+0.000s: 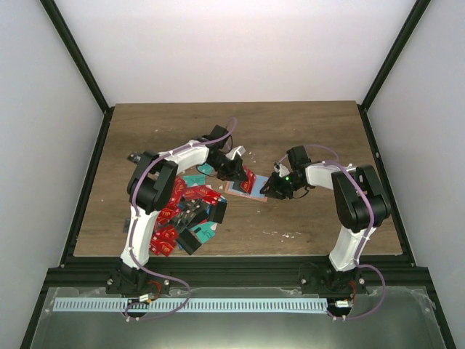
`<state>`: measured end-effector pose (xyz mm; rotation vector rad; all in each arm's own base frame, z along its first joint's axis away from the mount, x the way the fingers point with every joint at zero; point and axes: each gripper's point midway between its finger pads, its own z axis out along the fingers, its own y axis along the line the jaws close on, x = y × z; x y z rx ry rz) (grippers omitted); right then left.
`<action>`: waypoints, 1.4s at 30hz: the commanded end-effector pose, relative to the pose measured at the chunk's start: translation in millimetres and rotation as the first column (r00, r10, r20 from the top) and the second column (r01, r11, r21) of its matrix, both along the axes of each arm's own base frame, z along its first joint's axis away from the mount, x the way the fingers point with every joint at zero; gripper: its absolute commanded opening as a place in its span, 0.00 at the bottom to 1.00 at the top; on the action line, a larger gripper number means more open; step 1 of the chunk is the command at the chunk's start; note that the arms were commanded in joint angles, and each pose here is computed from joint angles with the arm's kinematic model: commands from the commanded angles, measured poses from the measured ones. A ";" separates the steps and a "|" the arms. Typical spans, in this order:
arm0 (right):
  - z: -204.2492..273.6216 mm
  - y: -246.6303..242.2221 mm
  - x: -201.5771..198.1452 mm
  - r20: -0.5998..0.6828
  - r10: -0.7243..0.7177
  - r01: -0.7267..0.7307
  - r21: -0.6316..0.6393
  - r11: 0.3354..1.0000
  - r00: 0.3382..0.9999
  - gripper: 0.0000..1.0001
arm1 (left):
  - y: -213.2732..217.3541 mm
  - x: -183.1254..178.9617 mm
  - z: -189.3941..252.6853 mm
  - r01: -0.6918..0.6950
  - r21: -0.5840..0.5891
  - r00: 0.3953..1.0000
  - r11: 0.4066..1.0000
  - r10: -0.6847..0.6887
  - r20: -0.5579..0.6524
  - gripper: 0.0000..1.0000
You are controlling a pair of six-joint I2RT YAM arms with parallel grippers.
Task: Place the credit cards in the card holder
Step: Insert the credit card into the card holder.
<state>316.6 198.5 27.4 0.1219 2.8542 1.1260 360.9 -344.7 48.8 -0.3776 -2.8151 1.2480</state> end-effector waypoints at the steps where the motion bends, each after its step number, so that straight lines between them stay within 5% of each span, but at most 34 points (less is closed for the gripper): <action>1: -13.8 -9.0 3.6 0.010 -0.004 0.005 -0.052 0.999 1.000 0.23 | -9.4 -0.8 -4.6 0.012 -0.033 1.000 0.999 -0.012 -0.006 0.04; 33: 6.1 -22.9 0.3 0.047 0.036 -0.031 -0.098 0.995 0.998 0.26 | -16.9 -18.8 -44.5 0.004 -0.002 0.997 1.000 -0.005 -0.081 0.04; 42: -7.0 -37.9 -0.2 0.036 -0.032 0.038 -0.181 0.983 0.999 0.12 | -14.5 -21.0 -49.1 0.024 0.022 0.996 0.999 -0.022 -0.087 0.04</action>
